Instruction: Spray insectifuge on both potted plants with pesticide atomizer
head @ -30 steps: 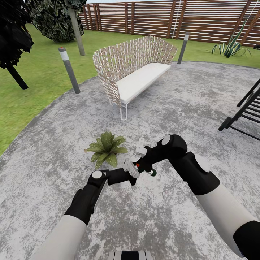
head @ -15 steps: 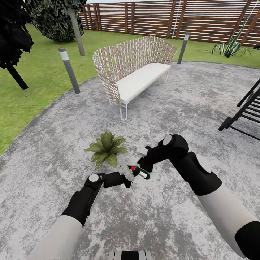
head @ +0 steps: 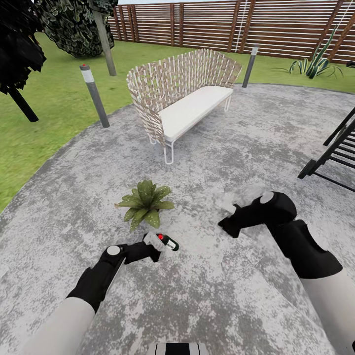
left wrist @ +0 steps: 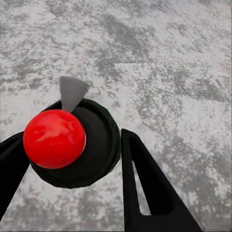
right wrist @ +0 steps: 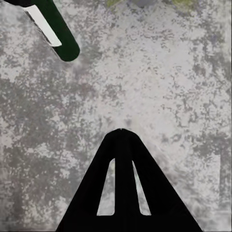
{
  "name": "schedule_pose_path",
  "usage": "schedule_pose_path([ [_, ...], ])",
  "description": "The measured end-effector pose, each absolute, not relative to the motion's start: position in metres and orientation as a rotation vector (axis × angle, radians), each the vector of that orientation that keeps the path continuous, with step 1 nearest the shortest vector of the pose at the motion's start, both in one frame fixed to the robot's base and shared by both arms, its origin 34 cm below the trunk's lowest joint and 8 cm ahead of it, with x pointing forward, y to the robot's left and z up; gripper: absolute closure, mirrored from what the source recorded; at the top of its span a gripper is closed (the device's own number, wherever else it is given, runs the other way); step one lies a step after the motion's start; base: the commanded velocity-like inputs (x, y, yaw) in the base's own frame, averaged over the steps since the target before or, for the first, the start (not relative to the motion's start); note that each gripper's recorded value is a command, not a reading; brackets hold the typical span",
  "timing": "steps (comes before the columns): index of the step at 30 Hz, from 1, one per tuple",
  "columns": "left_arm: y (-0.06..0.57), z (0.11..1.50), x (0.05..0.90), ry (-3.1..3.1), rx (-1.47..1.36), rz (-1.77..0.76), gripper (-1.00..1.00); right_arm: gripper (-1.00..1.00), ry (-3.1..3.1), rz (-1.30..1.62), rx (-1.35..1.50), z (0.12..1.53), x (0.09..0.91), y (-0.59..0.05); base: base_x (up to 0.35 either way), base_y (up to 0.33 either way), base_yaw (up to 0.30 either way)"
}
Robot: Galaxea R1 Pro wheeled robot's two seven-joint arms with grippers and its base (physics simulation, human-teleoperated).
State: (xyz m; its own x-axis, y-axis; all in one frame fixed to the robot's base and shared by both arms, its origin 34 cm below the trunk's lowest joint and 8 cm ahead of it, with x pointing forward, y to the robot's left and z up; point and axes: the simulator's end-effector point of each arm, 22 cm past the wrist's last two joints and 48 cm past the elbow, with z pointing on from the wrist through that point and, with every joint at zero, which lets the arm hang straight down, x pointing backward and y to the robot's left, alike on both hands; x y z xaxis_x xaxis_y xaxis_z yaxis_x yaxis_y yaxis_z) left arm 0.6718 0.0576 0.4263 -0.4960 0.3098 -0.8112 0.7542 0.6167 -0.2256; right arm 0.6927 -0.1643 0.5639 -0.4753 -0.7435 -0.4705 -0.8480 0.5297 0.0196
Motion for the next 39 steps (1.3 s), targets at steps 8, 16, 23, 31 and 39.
schedule_pose_path([
  [8, 0.078, 0.388, 0.646, 2.256, 0.737, -0.687, 1.00, 1.00, 2.649, 0.249, -0.862, 0.519, 0.637, -0.327, 0.000, 0.000, 0.000],
  [16, 0.114, 0.346, 0.613, 2.452, 0.571, -0.549, 1.00, -1.00, 2.631, 0.202, -0.493, 0.505, 0.592, -0.413, 0.000, 0.000, 0.000],
  [23, 0.156, 0.329, 0.586, 2.526, 0.383, -0.478, 1.00, -1.00, 2.566, 0.262, -0.400, 0.506, 0.583, -0.414, 0.000, 0.000, 0.000],
  [31, 0.191, 0.320, 0.567, 2.563, 0.245, -0.431, 1.00, -1.00, 2.566, 0.223, -0.252, 0.515, 0.572, -0.447, 0.000, 0.000, 0.000],
  [39, 0.210, 0.315, 0.556, 2.582, 0.179, -0.408, 1.00, -1.00, 2.575, 0.204, -0.133, 0.522, 0.568, -0.466, 0.000, 0.000, 0.000],
])
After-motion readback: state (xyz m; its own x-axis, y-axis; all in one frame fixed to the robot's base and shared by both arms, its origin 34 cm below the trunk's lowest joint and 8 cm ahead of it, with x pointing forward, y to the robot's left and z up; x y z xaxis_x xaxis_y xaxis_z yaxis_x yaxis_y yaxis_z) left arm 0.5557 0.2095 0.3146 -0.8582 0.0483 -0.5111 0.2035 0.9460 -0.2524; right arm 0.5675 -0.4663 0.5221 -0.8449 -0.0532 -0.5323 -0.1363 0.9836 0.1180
